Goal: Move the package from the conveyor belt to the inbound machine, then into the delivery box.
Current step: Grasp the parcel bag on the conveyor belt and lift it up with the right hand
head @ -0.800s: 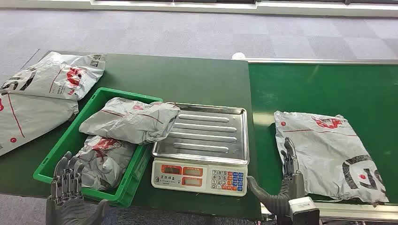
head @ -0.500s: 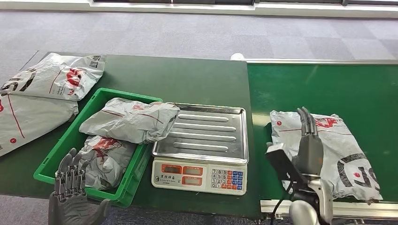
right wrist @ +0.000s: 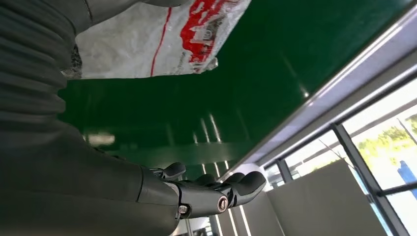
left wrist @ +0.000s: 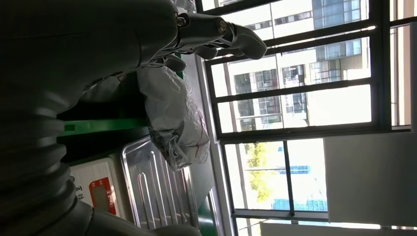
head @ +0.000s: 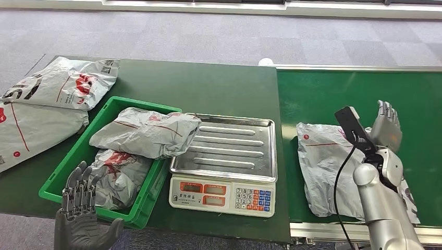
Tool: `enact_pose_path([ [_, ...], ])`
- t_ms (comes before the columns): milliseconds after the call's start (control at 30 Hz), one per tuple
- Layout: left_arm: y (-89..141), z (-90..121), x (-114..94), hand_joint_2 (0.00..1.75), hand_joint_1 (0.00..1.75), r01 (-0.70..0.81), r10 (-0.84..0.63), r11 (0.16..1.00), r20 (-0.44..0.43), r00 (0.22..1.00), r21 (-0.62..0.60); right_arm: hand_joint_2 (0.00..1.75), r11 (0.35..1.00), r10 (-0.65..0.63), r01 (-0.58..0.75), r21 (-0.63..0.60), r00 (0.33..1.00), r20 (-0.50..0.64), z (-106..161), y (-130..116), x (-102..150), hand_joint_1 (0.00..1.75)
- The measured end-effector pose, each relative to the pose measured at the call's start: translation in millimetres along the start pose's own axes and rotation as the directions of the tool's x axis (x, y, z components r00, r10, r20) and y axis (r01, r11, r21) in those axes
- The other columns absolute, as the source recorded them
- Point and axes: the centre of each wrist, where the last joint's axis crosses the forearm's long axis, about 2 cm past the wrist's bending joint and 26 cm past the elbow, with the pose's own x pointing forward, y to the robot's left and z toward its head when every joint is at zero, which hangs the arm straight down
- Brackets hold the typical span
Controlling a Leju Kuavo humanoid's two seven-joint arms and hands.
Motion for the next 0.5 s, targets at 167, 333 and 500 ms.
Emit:
enact_pose_path([
  [167, 2, -2, -1, 1.75, 0.00, -0.005, 0.005, 1.000, -0.011, 1.000, -0.023, 1.75, 0.910, 0.146, -0.049, 0.411, 0.967, -0.207, 2, 27, -26, 0.00],
  [333, 6, -2, -8, 1.75, 0.00, -0.007, 0.007, 0.999, -0.019, 1.000, -0.039, 1.75, 0.675, 0.291, 0.007, 0.738, 0.916, -0.275, 29, 60, -72, 0.00],
  [500, 7, -5, -13, 1.75, 0.00, -0.008, 0.007, 0.999, -0.024, 1.000, -0.047, 1.75, 0.594, 0.332, 0.045, 0.803, 0.896, -0.296, 34, 64, -89, 0.87],
])
